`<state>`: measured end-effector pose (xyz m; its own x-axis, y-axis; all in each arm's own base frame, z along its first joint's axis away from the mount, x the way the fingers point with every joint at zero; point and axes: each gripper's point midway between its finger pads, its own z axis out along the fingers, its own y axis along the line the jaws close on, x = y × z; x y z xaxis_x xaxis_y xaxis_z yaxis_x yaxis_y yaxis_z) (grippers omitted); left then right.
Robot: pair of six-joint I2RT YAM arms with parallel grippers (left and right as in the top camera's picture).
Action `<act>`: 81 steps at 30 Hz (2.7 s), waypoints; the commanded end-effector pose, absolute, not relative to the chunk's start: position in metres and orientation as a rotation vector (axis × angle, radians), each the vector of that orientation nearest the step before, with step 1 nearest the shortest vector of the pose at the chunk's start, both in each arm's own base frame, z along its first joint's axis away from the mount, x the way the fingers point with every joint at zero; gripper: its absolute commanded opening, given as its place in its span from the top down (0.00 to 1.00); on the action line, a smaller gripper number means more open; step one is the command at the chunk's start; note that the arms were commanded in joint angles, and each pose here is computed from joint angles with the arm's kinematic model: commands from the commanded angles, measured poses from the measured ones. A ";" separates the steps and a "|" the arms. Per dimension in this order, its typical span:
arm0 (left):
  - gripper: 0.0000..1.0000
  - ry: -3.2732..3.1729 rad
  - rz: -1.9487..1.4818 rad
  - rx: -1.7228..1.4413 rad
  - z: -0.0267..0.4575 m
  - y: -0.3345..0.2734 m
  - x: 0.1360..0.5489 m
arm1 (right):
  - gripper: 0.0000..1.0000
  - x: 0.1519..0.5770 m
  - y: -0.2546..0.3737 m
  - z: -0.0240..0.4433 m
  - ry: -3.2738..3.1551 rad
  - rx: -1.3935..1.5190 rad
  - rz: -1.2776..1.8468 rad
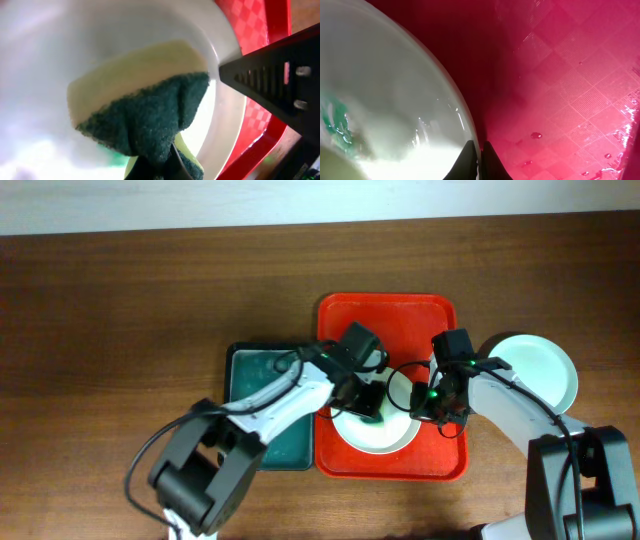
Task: Clean dirty plates on tray and stack at the side
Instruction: 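Scrub the white plate with the sponge while the right gripper holds it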
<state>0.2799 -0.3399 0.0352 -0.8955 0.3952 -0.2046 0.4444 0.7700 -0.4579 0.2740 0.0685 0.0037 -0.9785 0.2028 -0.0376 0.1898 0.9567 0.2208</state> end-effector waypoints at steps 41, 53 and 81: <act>1.00 2.899 0.210 0.379 0.007 -0.239 0.366 | 0.96 0.263 0.055 -0.003 3.089 0.334 0.201; 1.00 2.941 -0.684 0.634 0.009 -0.376 0.306 | 0.96 0.263 0.055 -0.003 3.090 0.329 0.201; 1.00 2.759 -0.061 0.407 0.176 -0.221 0.318 | 0.96 0.260 0.055 -0.003 3.105 0.331 0.197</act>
<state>0.3172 -0.2505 0.1315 -0.9225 0.2932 -0.2509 0.3190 0.9453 -0.0680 0.2673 0.0668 0.0043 -0.9757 0.2189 -0.0106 0.2126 0.9569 0.1980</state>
